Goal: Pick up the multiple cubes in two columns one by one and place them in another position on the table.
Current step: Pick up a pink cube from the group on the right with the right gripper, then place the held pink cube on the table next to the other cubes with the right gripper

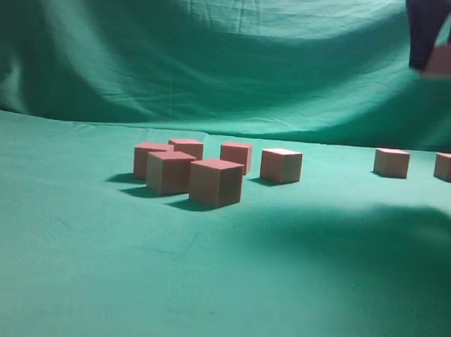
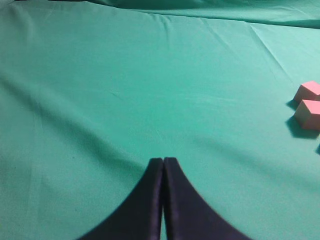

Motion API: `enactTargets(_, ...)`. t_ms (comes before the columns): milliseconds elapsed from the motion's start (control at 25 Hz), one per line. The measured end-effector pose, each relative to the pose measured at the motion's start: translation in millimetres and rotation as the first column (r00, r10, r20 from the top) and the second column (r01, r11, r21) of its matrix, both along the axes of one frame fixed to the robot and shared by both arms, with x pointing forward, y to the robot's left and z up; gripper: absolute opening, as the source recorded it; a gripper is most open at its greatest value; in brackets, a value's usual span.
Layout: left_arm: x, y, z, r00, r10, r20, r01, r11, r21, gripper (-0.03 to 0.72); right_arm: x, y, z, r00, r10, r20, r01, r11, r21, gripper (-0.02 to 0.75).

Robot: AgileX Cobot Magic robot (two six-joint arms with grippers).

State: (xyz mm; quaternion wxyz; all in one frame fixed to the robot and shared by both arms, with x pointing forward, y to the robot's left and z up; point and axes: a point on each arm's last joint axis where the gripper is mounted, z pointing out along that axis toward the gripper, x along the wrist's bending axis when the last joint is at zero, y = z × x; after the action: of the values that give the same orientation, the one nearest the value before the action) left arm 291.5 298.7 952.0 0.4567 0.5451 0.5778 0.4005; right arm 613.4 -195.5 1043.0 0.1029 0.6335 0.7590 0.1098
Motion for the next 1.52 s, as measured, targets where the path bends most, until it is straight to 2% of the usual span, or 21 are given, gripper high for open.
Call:
enactTargets(200, 0.0, 0.0, 0.0, 1.000, 0.000, 0.000, 0.000, 1.000, 0.000, 0.000, -40.0, 28.5, 42.6, 0.995, 0.100, 0.016, -0.100, 0.995, 0.004, 0.255)
enactTargets(360, 0.0, 0.0, 0.0, 1.000, 0.000, 0.000, 0.000, 1.000, 0.000, 0.000, -62.7, 63.7, 46.6, 0.982, 0.188, 0.007, -0.188, 0.982, 0.010, 0.255)
enactTargets(560, 0.0, 0.0, 0.0, 1.000, 0.000, 0.000, 0.000, 1.000, 0.000, 0.000, -94.0, 102.4, 9.9, 0.956, 0.290, -0.036, -0.290, 0.957, 0.012, 0.255)
enactTargets(680, 0.0, 0.0, 0.0, 1.000, 0.000, 0.000, 0.000, 1.000, 0.000, 0.000, -112.1, 112.5, -19.4, 0.946, 0.317, -0.068, -0.316, 0.948, 0.014, 0.255)
enactTargets(840, 0.0, 0.0, 0.0, 1.000, 0.000, 0.000, 0.000, 1.000, 0.000, 0.000, -130.1, 124.1, -43.5, 0.946, 0.314, -0.082, -0.312, 0.949, 0.039, 0.255)
enactTargets(1120, 0.0, 0.0, 0.0, 1.000, 0.000, 0.000, 0.000, 1.000, 0.000, 0.000, -137.7, 154.6, -71.4, 0.942, 0.333, -0.043, -0.328, 0.940, 0.089, 0.255)
enactTargets(1320, 0.0, 0.0, 0.0, 1.000, 0.000, 0.000, 0.000, 1.000, 0.000, 0.000, -134.2, 160.0, -91.9, 0.949, 0.307, -0.073, -0.302, 0.950, 0.077, 0.255)
enactTargets(1520, 0.0, 0.0, 0.0, 1.000, 0.000, 0.000, 0.000, 1.000, 0.000, 0.000, -130.8, 158.8, -94.7, 0.956, 0.289, -0.050, -0.287, 0.957, 0.053, 0.255)
